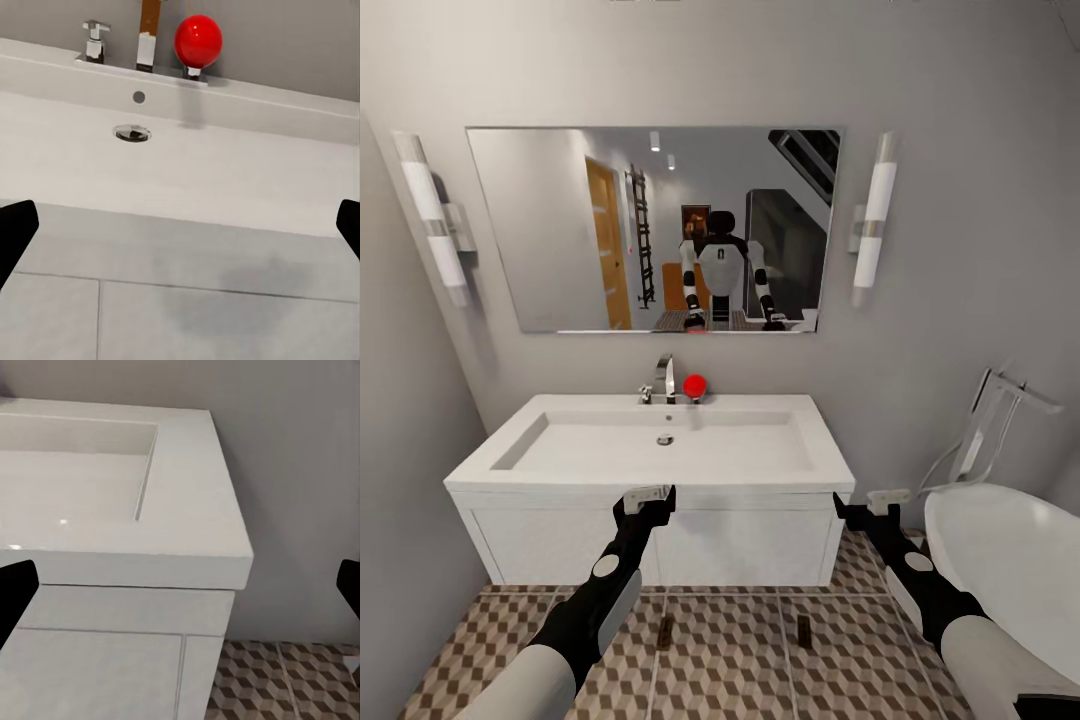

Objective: Take the four mousetraps from the cabinet in the bathroom and place them on the bathroom floor. Make sure all four end up on the same floor surface, and ensure that at least two of them are either under or directly next to the same bathroom sink.

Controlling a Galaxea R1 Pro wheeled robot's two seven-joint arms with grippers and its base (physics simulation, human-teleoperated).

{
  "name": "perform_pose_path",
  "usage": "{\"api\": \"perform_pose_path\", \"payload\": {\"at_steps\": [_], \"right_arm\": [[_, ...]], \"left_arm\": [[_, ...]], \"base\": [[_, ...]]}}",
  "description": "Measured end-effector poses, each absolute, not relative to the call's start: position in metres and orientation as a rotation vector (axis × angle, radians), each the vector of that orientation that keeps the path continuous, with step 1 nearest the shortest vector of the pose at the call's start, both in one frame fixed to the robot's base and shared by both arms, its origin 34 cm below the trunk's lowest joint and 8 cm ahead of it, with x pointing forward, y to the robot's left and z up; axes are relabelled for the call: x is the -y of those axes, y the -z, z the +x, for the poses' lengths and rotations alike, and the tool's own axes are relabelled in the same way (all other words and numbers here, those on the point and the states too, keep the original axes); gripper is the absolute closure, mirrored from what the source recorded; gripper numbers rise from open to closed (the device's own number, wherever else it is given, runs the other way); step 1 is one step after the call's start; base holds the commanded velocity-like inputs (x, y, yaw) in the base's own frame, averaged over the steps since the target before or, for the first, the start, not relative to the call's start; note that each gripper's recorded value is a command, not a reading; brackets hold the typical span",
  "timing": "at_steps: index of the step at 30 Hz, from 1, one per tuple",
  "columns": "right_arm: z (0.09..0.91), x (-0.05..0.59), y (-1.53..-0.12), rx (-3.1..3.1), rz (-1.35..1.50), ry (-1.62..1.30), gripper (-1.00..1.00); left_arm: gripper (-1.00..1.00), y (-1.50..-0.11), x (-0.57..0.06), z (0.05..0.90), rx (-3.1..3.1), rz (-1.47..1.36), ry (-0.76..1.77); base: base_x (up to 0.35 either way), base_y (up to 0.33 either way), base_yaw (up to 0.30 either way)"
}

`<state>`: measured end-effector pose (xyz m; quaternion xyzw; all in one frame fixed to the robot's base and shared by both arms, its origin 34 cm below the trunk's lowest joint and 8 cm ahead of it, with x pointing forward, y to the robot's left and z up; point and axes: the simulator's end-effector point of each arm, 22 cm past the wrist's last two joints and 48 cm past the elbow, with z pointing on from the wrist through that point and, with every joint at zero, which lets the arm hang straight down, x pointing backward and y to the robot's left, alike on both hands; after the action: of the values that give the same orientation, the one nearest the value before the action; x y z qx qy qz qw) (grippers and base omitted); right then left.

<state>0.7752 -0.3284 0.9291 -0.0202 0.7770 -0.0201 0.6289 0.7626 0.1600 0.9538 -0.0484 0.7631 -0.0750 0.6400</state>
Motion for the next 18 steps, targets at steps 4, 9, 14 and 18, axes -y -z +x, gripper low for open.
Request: {"api": "perform_pose_path", "payload": {"at_steps": [4, 9, 14, 18], "right_arm": [[0.774, 0.328, -0.933, -1.780, -0.046, 0.046, -1.00], [0.773, 0.328, -0.938, -1.781, -0.046, 0.046, -1.00], [0.771, 0.328, -0.943, -1.781, -0.046, 0.046, -1.00], [0.770, 0.328, -0.947, -1.781, -0.046, 0.046, -1.00]], "left_arm": [[-1.00, -0.958, -0.160, 0.762, -1.741, -0.110, 0.171], [-1.00, -0.963, -0.160, 0.760, -1.741, -0.110, 0.171], [-1.00, -0.968, -0.160, 0.759, -1.741, -0.111, 0.171], [-1.00, -0.972, -0.160, 0.757, -1.741, -0.111, 0.171]], "base": [[0.000, 0.000, 0.000], [0.000, 0.000, 0.000], [0.000, 0.000, 0.000], [0.000, 0.000, 0.000]]}}
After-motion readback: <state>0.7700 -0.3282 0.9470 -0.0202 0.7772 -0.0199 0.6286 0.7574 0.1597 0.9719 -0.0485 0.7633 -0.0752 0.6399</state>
